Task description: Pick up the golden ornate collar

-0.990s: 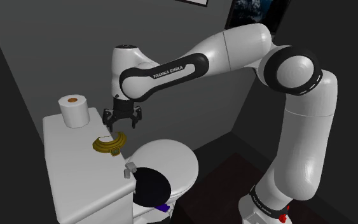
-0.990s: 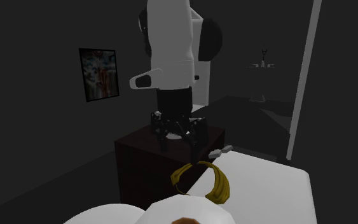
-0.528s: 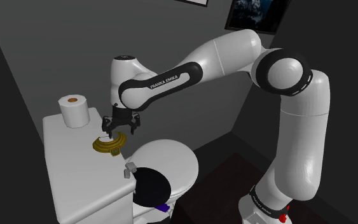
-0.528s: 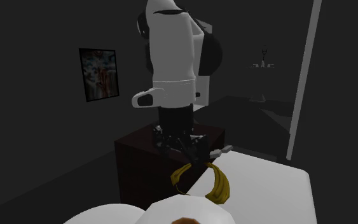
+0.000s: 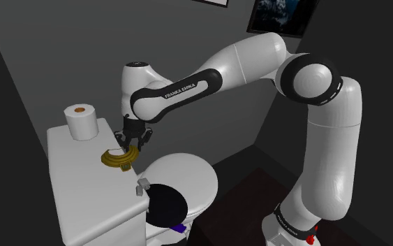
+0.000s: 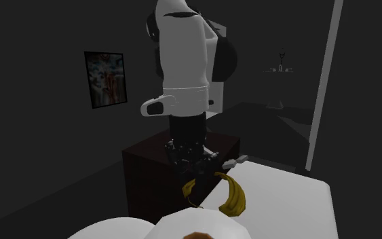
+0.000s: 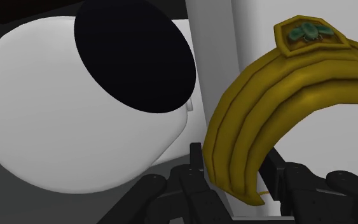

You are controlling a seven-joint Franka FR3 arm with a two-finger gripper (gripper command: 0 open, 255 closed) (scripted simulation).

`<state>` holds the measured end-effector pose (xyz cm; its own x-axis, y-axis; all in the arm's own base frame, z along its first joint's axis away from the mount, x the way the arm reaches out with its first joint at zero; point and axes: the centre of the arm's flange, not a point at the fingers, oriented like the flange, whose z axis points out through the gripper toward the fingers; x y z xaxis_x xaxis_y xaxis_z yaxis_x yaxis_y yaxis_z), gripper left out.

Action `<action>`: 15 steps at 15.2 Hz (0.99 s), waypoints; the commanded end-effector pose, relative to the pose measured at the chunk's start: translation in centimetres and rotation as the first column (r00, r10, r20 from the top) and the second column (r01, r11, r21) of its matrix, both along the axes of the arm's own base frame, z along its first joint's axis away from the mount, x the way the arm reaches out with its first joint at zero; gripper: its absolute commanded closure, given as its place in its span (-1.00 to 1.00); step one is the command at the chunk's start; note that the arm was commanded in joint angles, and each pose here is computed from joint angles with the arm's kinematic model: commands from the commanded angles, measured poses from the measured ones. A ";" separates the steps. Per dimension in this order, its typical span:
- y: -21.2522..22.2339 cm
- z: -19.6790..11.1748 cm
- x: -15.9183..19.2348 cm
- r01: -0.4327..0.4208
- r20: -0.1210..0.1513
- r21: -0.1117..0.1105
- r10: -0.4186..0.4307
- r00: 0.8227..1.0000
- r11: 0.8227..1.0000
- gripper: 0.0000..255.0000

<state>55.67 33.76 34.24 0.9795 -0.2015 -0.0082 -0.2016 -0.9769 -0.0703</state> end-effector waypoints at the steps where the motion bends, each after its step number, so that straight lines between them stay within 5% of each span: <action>1: 0.0 0.0 0.0 0.000 0.000 0.000 0.000 1.000 1.000 1.00; 15: 0.0 6.3 0.0 0.000 0.000 0.000 0.000 1.000 1.000 1.00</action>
<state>55.71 33.78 40.02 0.9795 -0.2015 -0.0078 -0.2016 -0.9769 -0.0708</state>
